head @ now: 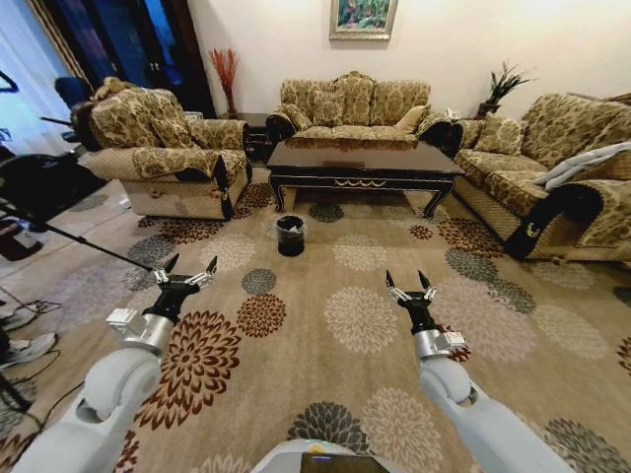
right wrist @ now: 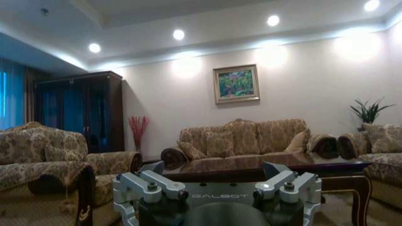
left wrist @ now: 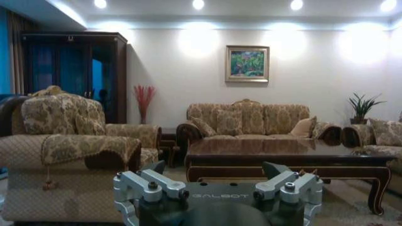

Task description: Move to the front of the table and pick up the trash from the floor, then place it into the trash bin.

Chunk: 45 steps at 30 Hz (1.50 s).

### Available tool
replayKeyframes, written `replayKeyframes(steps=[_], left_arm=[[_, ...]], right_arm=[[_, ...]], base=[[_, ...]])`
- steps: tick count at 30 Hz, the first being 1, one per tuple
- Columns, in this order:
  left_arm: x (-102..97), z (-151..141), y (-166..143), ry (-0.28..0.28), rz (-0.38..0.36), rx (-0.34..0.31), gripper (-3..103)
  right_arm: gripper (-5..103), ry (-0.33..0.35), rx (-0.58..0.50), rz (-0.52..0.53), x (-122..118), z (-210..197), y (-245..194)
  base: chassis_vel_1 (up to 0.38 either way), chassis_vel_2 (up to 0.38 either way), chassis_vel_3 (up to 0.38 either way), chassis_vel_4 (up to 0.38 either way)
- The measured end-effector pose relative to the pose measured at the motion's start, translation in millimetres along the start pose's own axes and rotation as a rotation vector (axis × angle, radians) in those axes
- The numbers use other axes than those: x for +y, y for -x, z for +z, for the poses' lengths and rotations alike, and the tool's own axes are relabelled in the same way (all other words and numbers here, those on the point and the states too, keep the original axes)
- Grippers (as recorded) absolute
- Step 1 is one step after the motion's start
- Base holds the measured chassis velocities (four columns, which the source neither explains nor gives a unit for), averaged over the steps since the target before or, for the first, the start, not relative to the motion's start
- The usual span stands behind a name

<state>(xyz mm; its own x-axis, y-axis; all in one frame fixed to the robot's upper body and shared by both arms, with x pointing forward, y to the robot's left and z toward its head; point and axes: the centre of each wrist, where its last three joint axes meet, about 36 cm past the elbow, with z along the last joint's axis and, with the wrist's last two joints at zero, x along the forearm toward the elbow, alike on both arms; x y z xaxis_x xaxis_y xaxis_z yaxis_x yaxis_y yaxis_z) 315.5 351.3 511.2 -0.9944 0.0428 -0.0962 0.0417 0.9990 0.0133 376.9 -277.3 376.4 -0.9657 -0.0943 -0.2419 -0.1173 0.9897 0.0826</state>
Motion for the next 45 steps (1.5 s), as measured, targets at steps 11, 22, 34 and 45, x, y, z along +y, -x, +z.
replayKeyframes(steps=[11,22,34,45], left_arm=[[0.0,0.0,0.0,0.0,0.0,0.0,100],[0.0,0.0,0.0,0.0,0.0,0.0,100],[0.0,0.0,0.0,0.0,0.0,0.0,100],[0.0,0.0,0.0,0.0,0.0,0.0,100]], right_arm=[[100,0.0,0.0,0.0,0.0,0.0,0.0],[100,0.0,0.0,0.0,0.0,0.0,0.0],[100,0.0,0.0,0.0,0.0,0.0,0.0],[100,0.0,0.0,0.0,0.0,0.0,0.0]], base=[[0.0,0.0,0.0,0.0],[0.0,0.0,0.0,0.0],[0.0,0.0,0.0,0.0],[0.0,0.0,0.0,0.0]])
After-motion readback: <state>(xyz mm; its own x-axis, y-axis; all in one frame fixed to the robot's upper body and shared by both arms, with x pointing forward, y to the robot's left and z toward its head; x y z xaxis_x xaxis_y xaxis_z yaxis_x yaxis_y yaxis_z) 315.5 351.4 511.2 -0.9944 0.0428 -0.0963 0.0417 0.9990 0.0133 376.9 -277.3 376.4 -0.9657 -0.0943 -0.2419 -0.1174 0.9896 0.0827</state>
